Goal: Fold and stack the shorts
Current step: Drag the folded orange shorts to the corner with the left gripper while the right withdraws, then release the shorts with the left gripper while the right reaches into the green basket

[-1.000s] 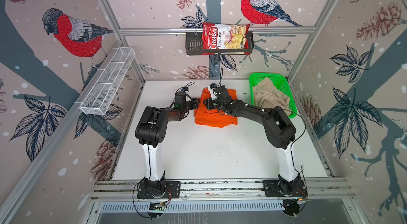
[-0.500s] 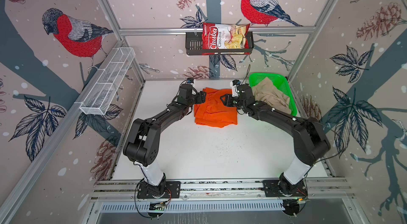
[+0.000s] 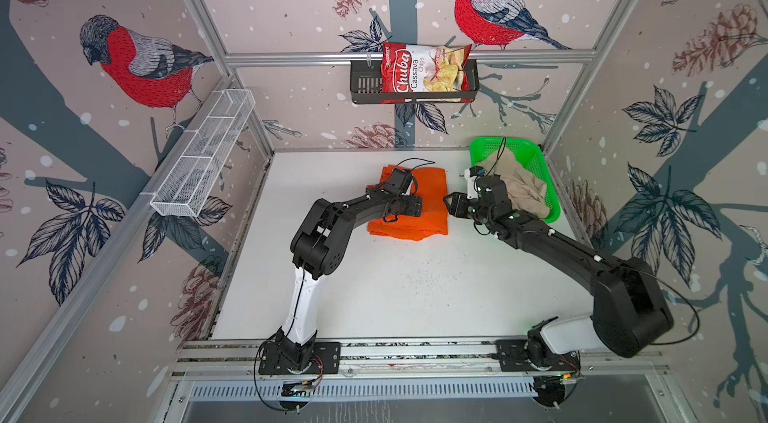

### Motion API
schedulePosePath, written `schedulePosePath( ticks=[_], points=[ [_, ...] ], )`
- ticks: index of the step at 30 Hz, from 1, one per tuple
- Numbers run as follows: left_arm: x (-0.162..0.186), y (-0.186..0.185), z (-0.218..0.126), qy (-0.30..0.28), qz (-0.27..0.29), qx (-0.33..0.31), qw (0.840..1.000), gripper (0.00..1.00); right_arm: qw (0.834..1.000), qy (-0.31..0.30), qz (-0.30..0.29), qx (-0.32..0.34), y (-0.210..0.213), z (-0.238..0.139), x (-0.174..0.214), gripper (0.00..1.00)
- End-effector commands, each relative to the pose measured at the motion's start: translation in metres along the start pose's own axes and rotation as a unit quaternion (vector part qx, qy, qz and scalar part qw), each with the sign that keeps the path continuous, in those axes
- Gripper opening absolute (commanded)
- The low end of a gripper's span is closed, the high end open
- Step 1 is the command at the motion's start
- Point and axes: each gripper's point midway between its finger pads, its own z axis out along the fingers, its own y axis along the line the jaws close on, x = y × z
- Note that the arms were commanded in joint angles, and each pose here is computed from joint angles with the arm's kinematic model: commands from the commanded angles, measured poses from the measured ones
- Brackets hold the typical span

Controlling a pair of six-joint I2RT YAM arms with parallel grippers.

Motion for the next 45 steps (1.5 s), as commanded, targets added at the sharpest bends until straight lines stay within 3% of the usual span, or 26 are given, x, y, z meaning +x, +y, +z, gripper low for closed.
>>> schedulePosePath(
  ticks=[1, 9, 15, 20, 27, 33, 37, 41, 45],
  points=[
    [0.027, 0.047, -0.004, 0.061, -0.015, -0.054, 0.997, 0.81, 1.000, -0.008, 0.003, 0.002, -0.004, -0.004, 0.000, 0.52],
    [0.034, 0.168, -0.055, 0.084, -0.026, -0.144, 0.986, 0.82, 1.000, -0.013, 0.001, 0.000, -0.009, -0.008, 0.003, 0.53],
    [0.045, 0.258, -0.080, 0.082, -0.102, -0.193, 0.972, 0.82, 1.000, -0.006, 0.003, 0.000, -0.013, -0.007, 0.011, 0.53],
    [0.040, 0.304, -0.085, 0.045, -0.179, -0.211, 0.960, 0.82, 1.000, -0.006, 0.006, 0.002, -0.016, -0.009, 0.014, 0.53],
    [0.023, 0.339, -0.086, 0.010, -0.226, -0.232, 0.946, 0.82, 1.000, -0.004, 0.015, -0.003, -0.016, -0.010, 0.017, 0.53],
    [0.010, 0.344, -0.093, -0.002, -0.230, -0.227, 0.946, 0.83, 1.000, -0.010, 0.016, -0.007, -0.011, -0.014, 0.011, 0.53],
    [-0.020, 0.325, -0.120, -0.043, -0.217, -0.212, 0.952, 0.84, 1.000, -0.020, 0.005, -0.005, -0.006, -0.024, -0.004, 0.54],
    [-0.066, 0.276, -0.173, -0.117, -0.160, -0.219, 0.955, 0.88, 0.999, -0.043, -0.010, 0.018, -0.013, -0.042, -0.033, 0.55],
    [-0.094, 0.209, -0.219, -0.193, -0.102, -0.196, 0.956, 0.90, 0.991, -0.072, -0.033, 0.110, -0.054, -0.067, -0.068, 0.64]
  ],
)
